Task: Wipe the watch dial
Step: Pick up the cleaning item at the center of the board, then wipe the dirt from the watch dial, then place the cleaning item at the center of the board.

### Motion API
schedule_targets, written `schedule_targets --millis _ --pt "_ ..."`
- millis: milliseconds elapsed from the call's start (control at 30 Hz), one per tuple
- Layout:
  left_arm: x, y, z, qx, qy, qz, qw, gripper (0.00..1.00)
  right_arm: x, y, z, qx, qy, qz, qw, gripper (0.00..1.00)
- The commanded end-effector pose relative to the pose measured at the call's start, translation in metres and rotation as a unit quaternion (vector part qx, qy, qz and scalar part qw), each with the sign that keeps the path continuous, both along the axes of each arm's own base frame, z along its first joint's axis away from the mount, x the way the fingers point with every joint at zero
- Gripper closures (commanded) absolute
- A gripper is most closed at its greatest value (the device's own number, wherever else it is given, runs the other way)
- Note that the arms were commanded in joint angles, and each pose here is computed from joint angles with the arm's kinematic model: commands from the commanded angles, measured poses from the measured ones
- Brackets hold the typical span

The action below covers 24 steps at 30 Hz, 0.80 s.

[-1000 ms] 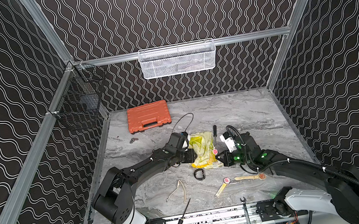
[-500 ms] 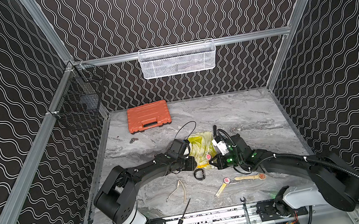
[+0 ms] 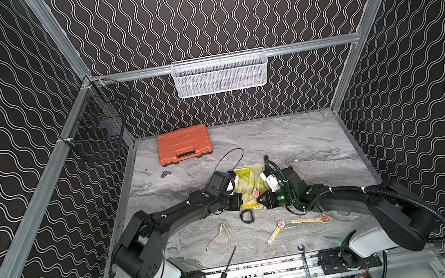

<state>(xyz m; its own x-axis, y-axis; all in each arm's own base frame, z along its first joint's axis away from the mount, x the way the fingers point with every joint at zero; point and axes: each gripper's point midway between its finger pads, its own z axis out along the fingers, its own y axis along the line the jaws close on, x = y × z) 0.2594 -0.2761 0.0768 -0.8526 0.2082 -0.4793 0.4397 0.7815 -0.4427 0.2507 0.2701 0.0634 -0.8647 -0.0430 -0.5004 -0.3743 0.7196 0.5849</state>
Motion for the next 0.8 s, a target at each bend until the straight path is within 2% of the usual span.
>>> schedule_targets --millis 0,133,500,767 --pt "0.001 -0.009 0.027 -0.04 -0.028 -0.014 0.999 1.0 0.006 0.007 0.008 0.014 -0.014 0.003 1.0 1.0" --pt "0.002 -0.02 0.051 -0.087 -0.042 -0.022 0.995 1.0 0.005 0.008 0.006 0.021 -0.008 0.0 1.0 1.0" --pt "-0.001 -0.041 0.05 -0.16 -0.039 -0.049 0.985 1.0 0.007 0.019 0.001 0.039 0.007 0.009 0.999 1.0" --pt "0.001 -0.036 0.039 -0.142 -0.054 -0.048 0.987 1.0 0.013 0.034 0.011 0.069 -0.003 0.027 0.997 1.0"
